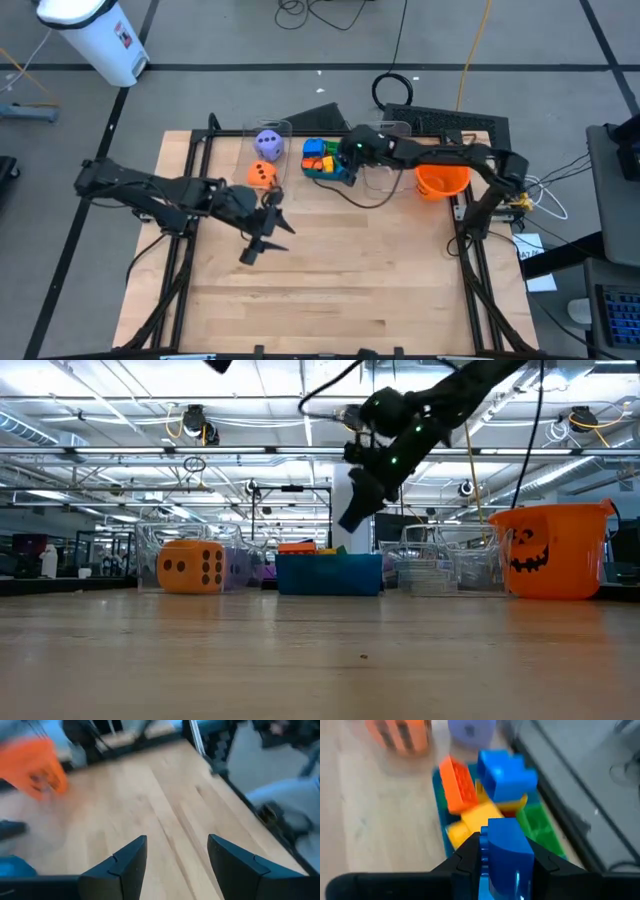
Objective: Pick & Place Toys
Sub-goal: Put the blue game piece into the blue bin, then return to Home Position
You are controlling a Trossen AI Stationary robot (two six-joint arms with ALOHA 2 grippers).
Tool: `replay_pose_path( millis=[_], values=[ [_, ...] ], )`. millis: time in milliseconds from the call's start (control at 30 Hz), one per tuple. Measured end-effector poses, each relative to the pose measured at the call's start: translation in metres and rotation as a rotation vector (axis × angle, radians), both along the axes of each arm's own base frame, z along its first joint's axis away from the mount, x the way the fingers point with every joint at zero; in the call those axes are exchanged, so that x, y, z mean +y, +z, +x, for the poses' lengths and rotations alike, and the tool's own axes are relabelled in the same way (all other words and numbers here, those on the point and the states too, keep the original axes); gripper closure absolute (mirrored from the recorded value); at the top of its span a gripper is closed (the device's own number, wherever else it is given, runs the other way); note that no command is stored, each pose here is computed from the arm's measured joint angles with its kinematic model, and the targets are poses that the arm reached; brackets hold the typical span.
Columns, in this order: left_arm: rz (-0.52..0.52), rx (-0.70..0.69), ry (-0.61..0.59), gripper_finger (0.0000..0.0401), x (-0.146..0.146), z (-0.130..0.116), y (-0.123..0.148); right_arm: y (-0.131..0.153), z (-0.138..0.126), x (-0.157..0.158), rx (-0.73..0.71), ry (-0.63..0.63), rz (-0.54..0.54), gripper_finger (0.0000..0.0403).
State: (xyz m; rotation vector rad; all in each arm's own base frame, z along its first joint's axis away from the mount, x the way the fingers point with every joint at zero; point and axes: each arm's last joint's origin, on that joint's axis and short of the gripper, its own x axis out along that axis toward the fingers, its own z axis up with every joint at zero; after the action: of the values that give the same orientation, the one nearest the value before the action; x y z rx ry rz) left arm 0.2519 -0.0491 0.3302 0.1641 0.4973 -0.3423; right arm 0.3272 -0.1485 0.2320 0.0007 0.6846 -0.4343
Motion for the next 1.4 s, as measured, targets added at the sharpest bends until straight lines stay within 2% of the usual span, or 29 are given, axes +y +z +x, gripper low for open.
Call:
replay_pose_path(
  millis=[67,233,500,733,933,1067,1167,1300,1400],
  values=[
    [0.009,0.048,-0.018,0.0187,-0.006,0.001,-0.008,-0.008,0.004,-0.007,0.064,-0.012,0.028,0.032],
    [0.008,0.068,-0.048,0.0187,-0.015,0.002,-0.011,-0.032,0.01,-0.021,0.175,-0.045,0.083,0.0317],
    [0.008,0.061,-0.066,0.0187,-0.019,0.001,-0.011,-0.046,0.012,-0.026,0.207,-0.058,0.104,0.0311],
    [0.022,0.079,-0.047,0.0187,-0.018,0.001,-0.012,-0.043,0.01,-0.026,0.207,-0.05,0.094,0.0249],
    [0.064,0.093,0.001,0.0187,-0.014,-0.009,-0.009,-0.025,0.005,-0.023,0.177,-0.048,0.076,0.0188],
    [0.084,0.112,0.051,0.0187,-0.008,-0.02,-0.005,0.003,-0.003,-0.018,0.099,-0.043,0.037,0.0165],
    [0.07,0.067,0.07,0.0187,-0.005,-0.033,0.007,0.026,-0.011,-0.009,0.046,-0.025,0.007,0.0158],
    [0.05,-0.008,0.066,0.0187,-0.002,-0.058,0.018,0.051,-0.026,0.01,-0.106,0.011,-0.065,0.0159],
    [0.064,-0.051,0.15,0.0187,0.003,-0.081,0.013,0.06,-0.044,0.027,-0.249,0.032,-0.118,0.0165]
  ],
)
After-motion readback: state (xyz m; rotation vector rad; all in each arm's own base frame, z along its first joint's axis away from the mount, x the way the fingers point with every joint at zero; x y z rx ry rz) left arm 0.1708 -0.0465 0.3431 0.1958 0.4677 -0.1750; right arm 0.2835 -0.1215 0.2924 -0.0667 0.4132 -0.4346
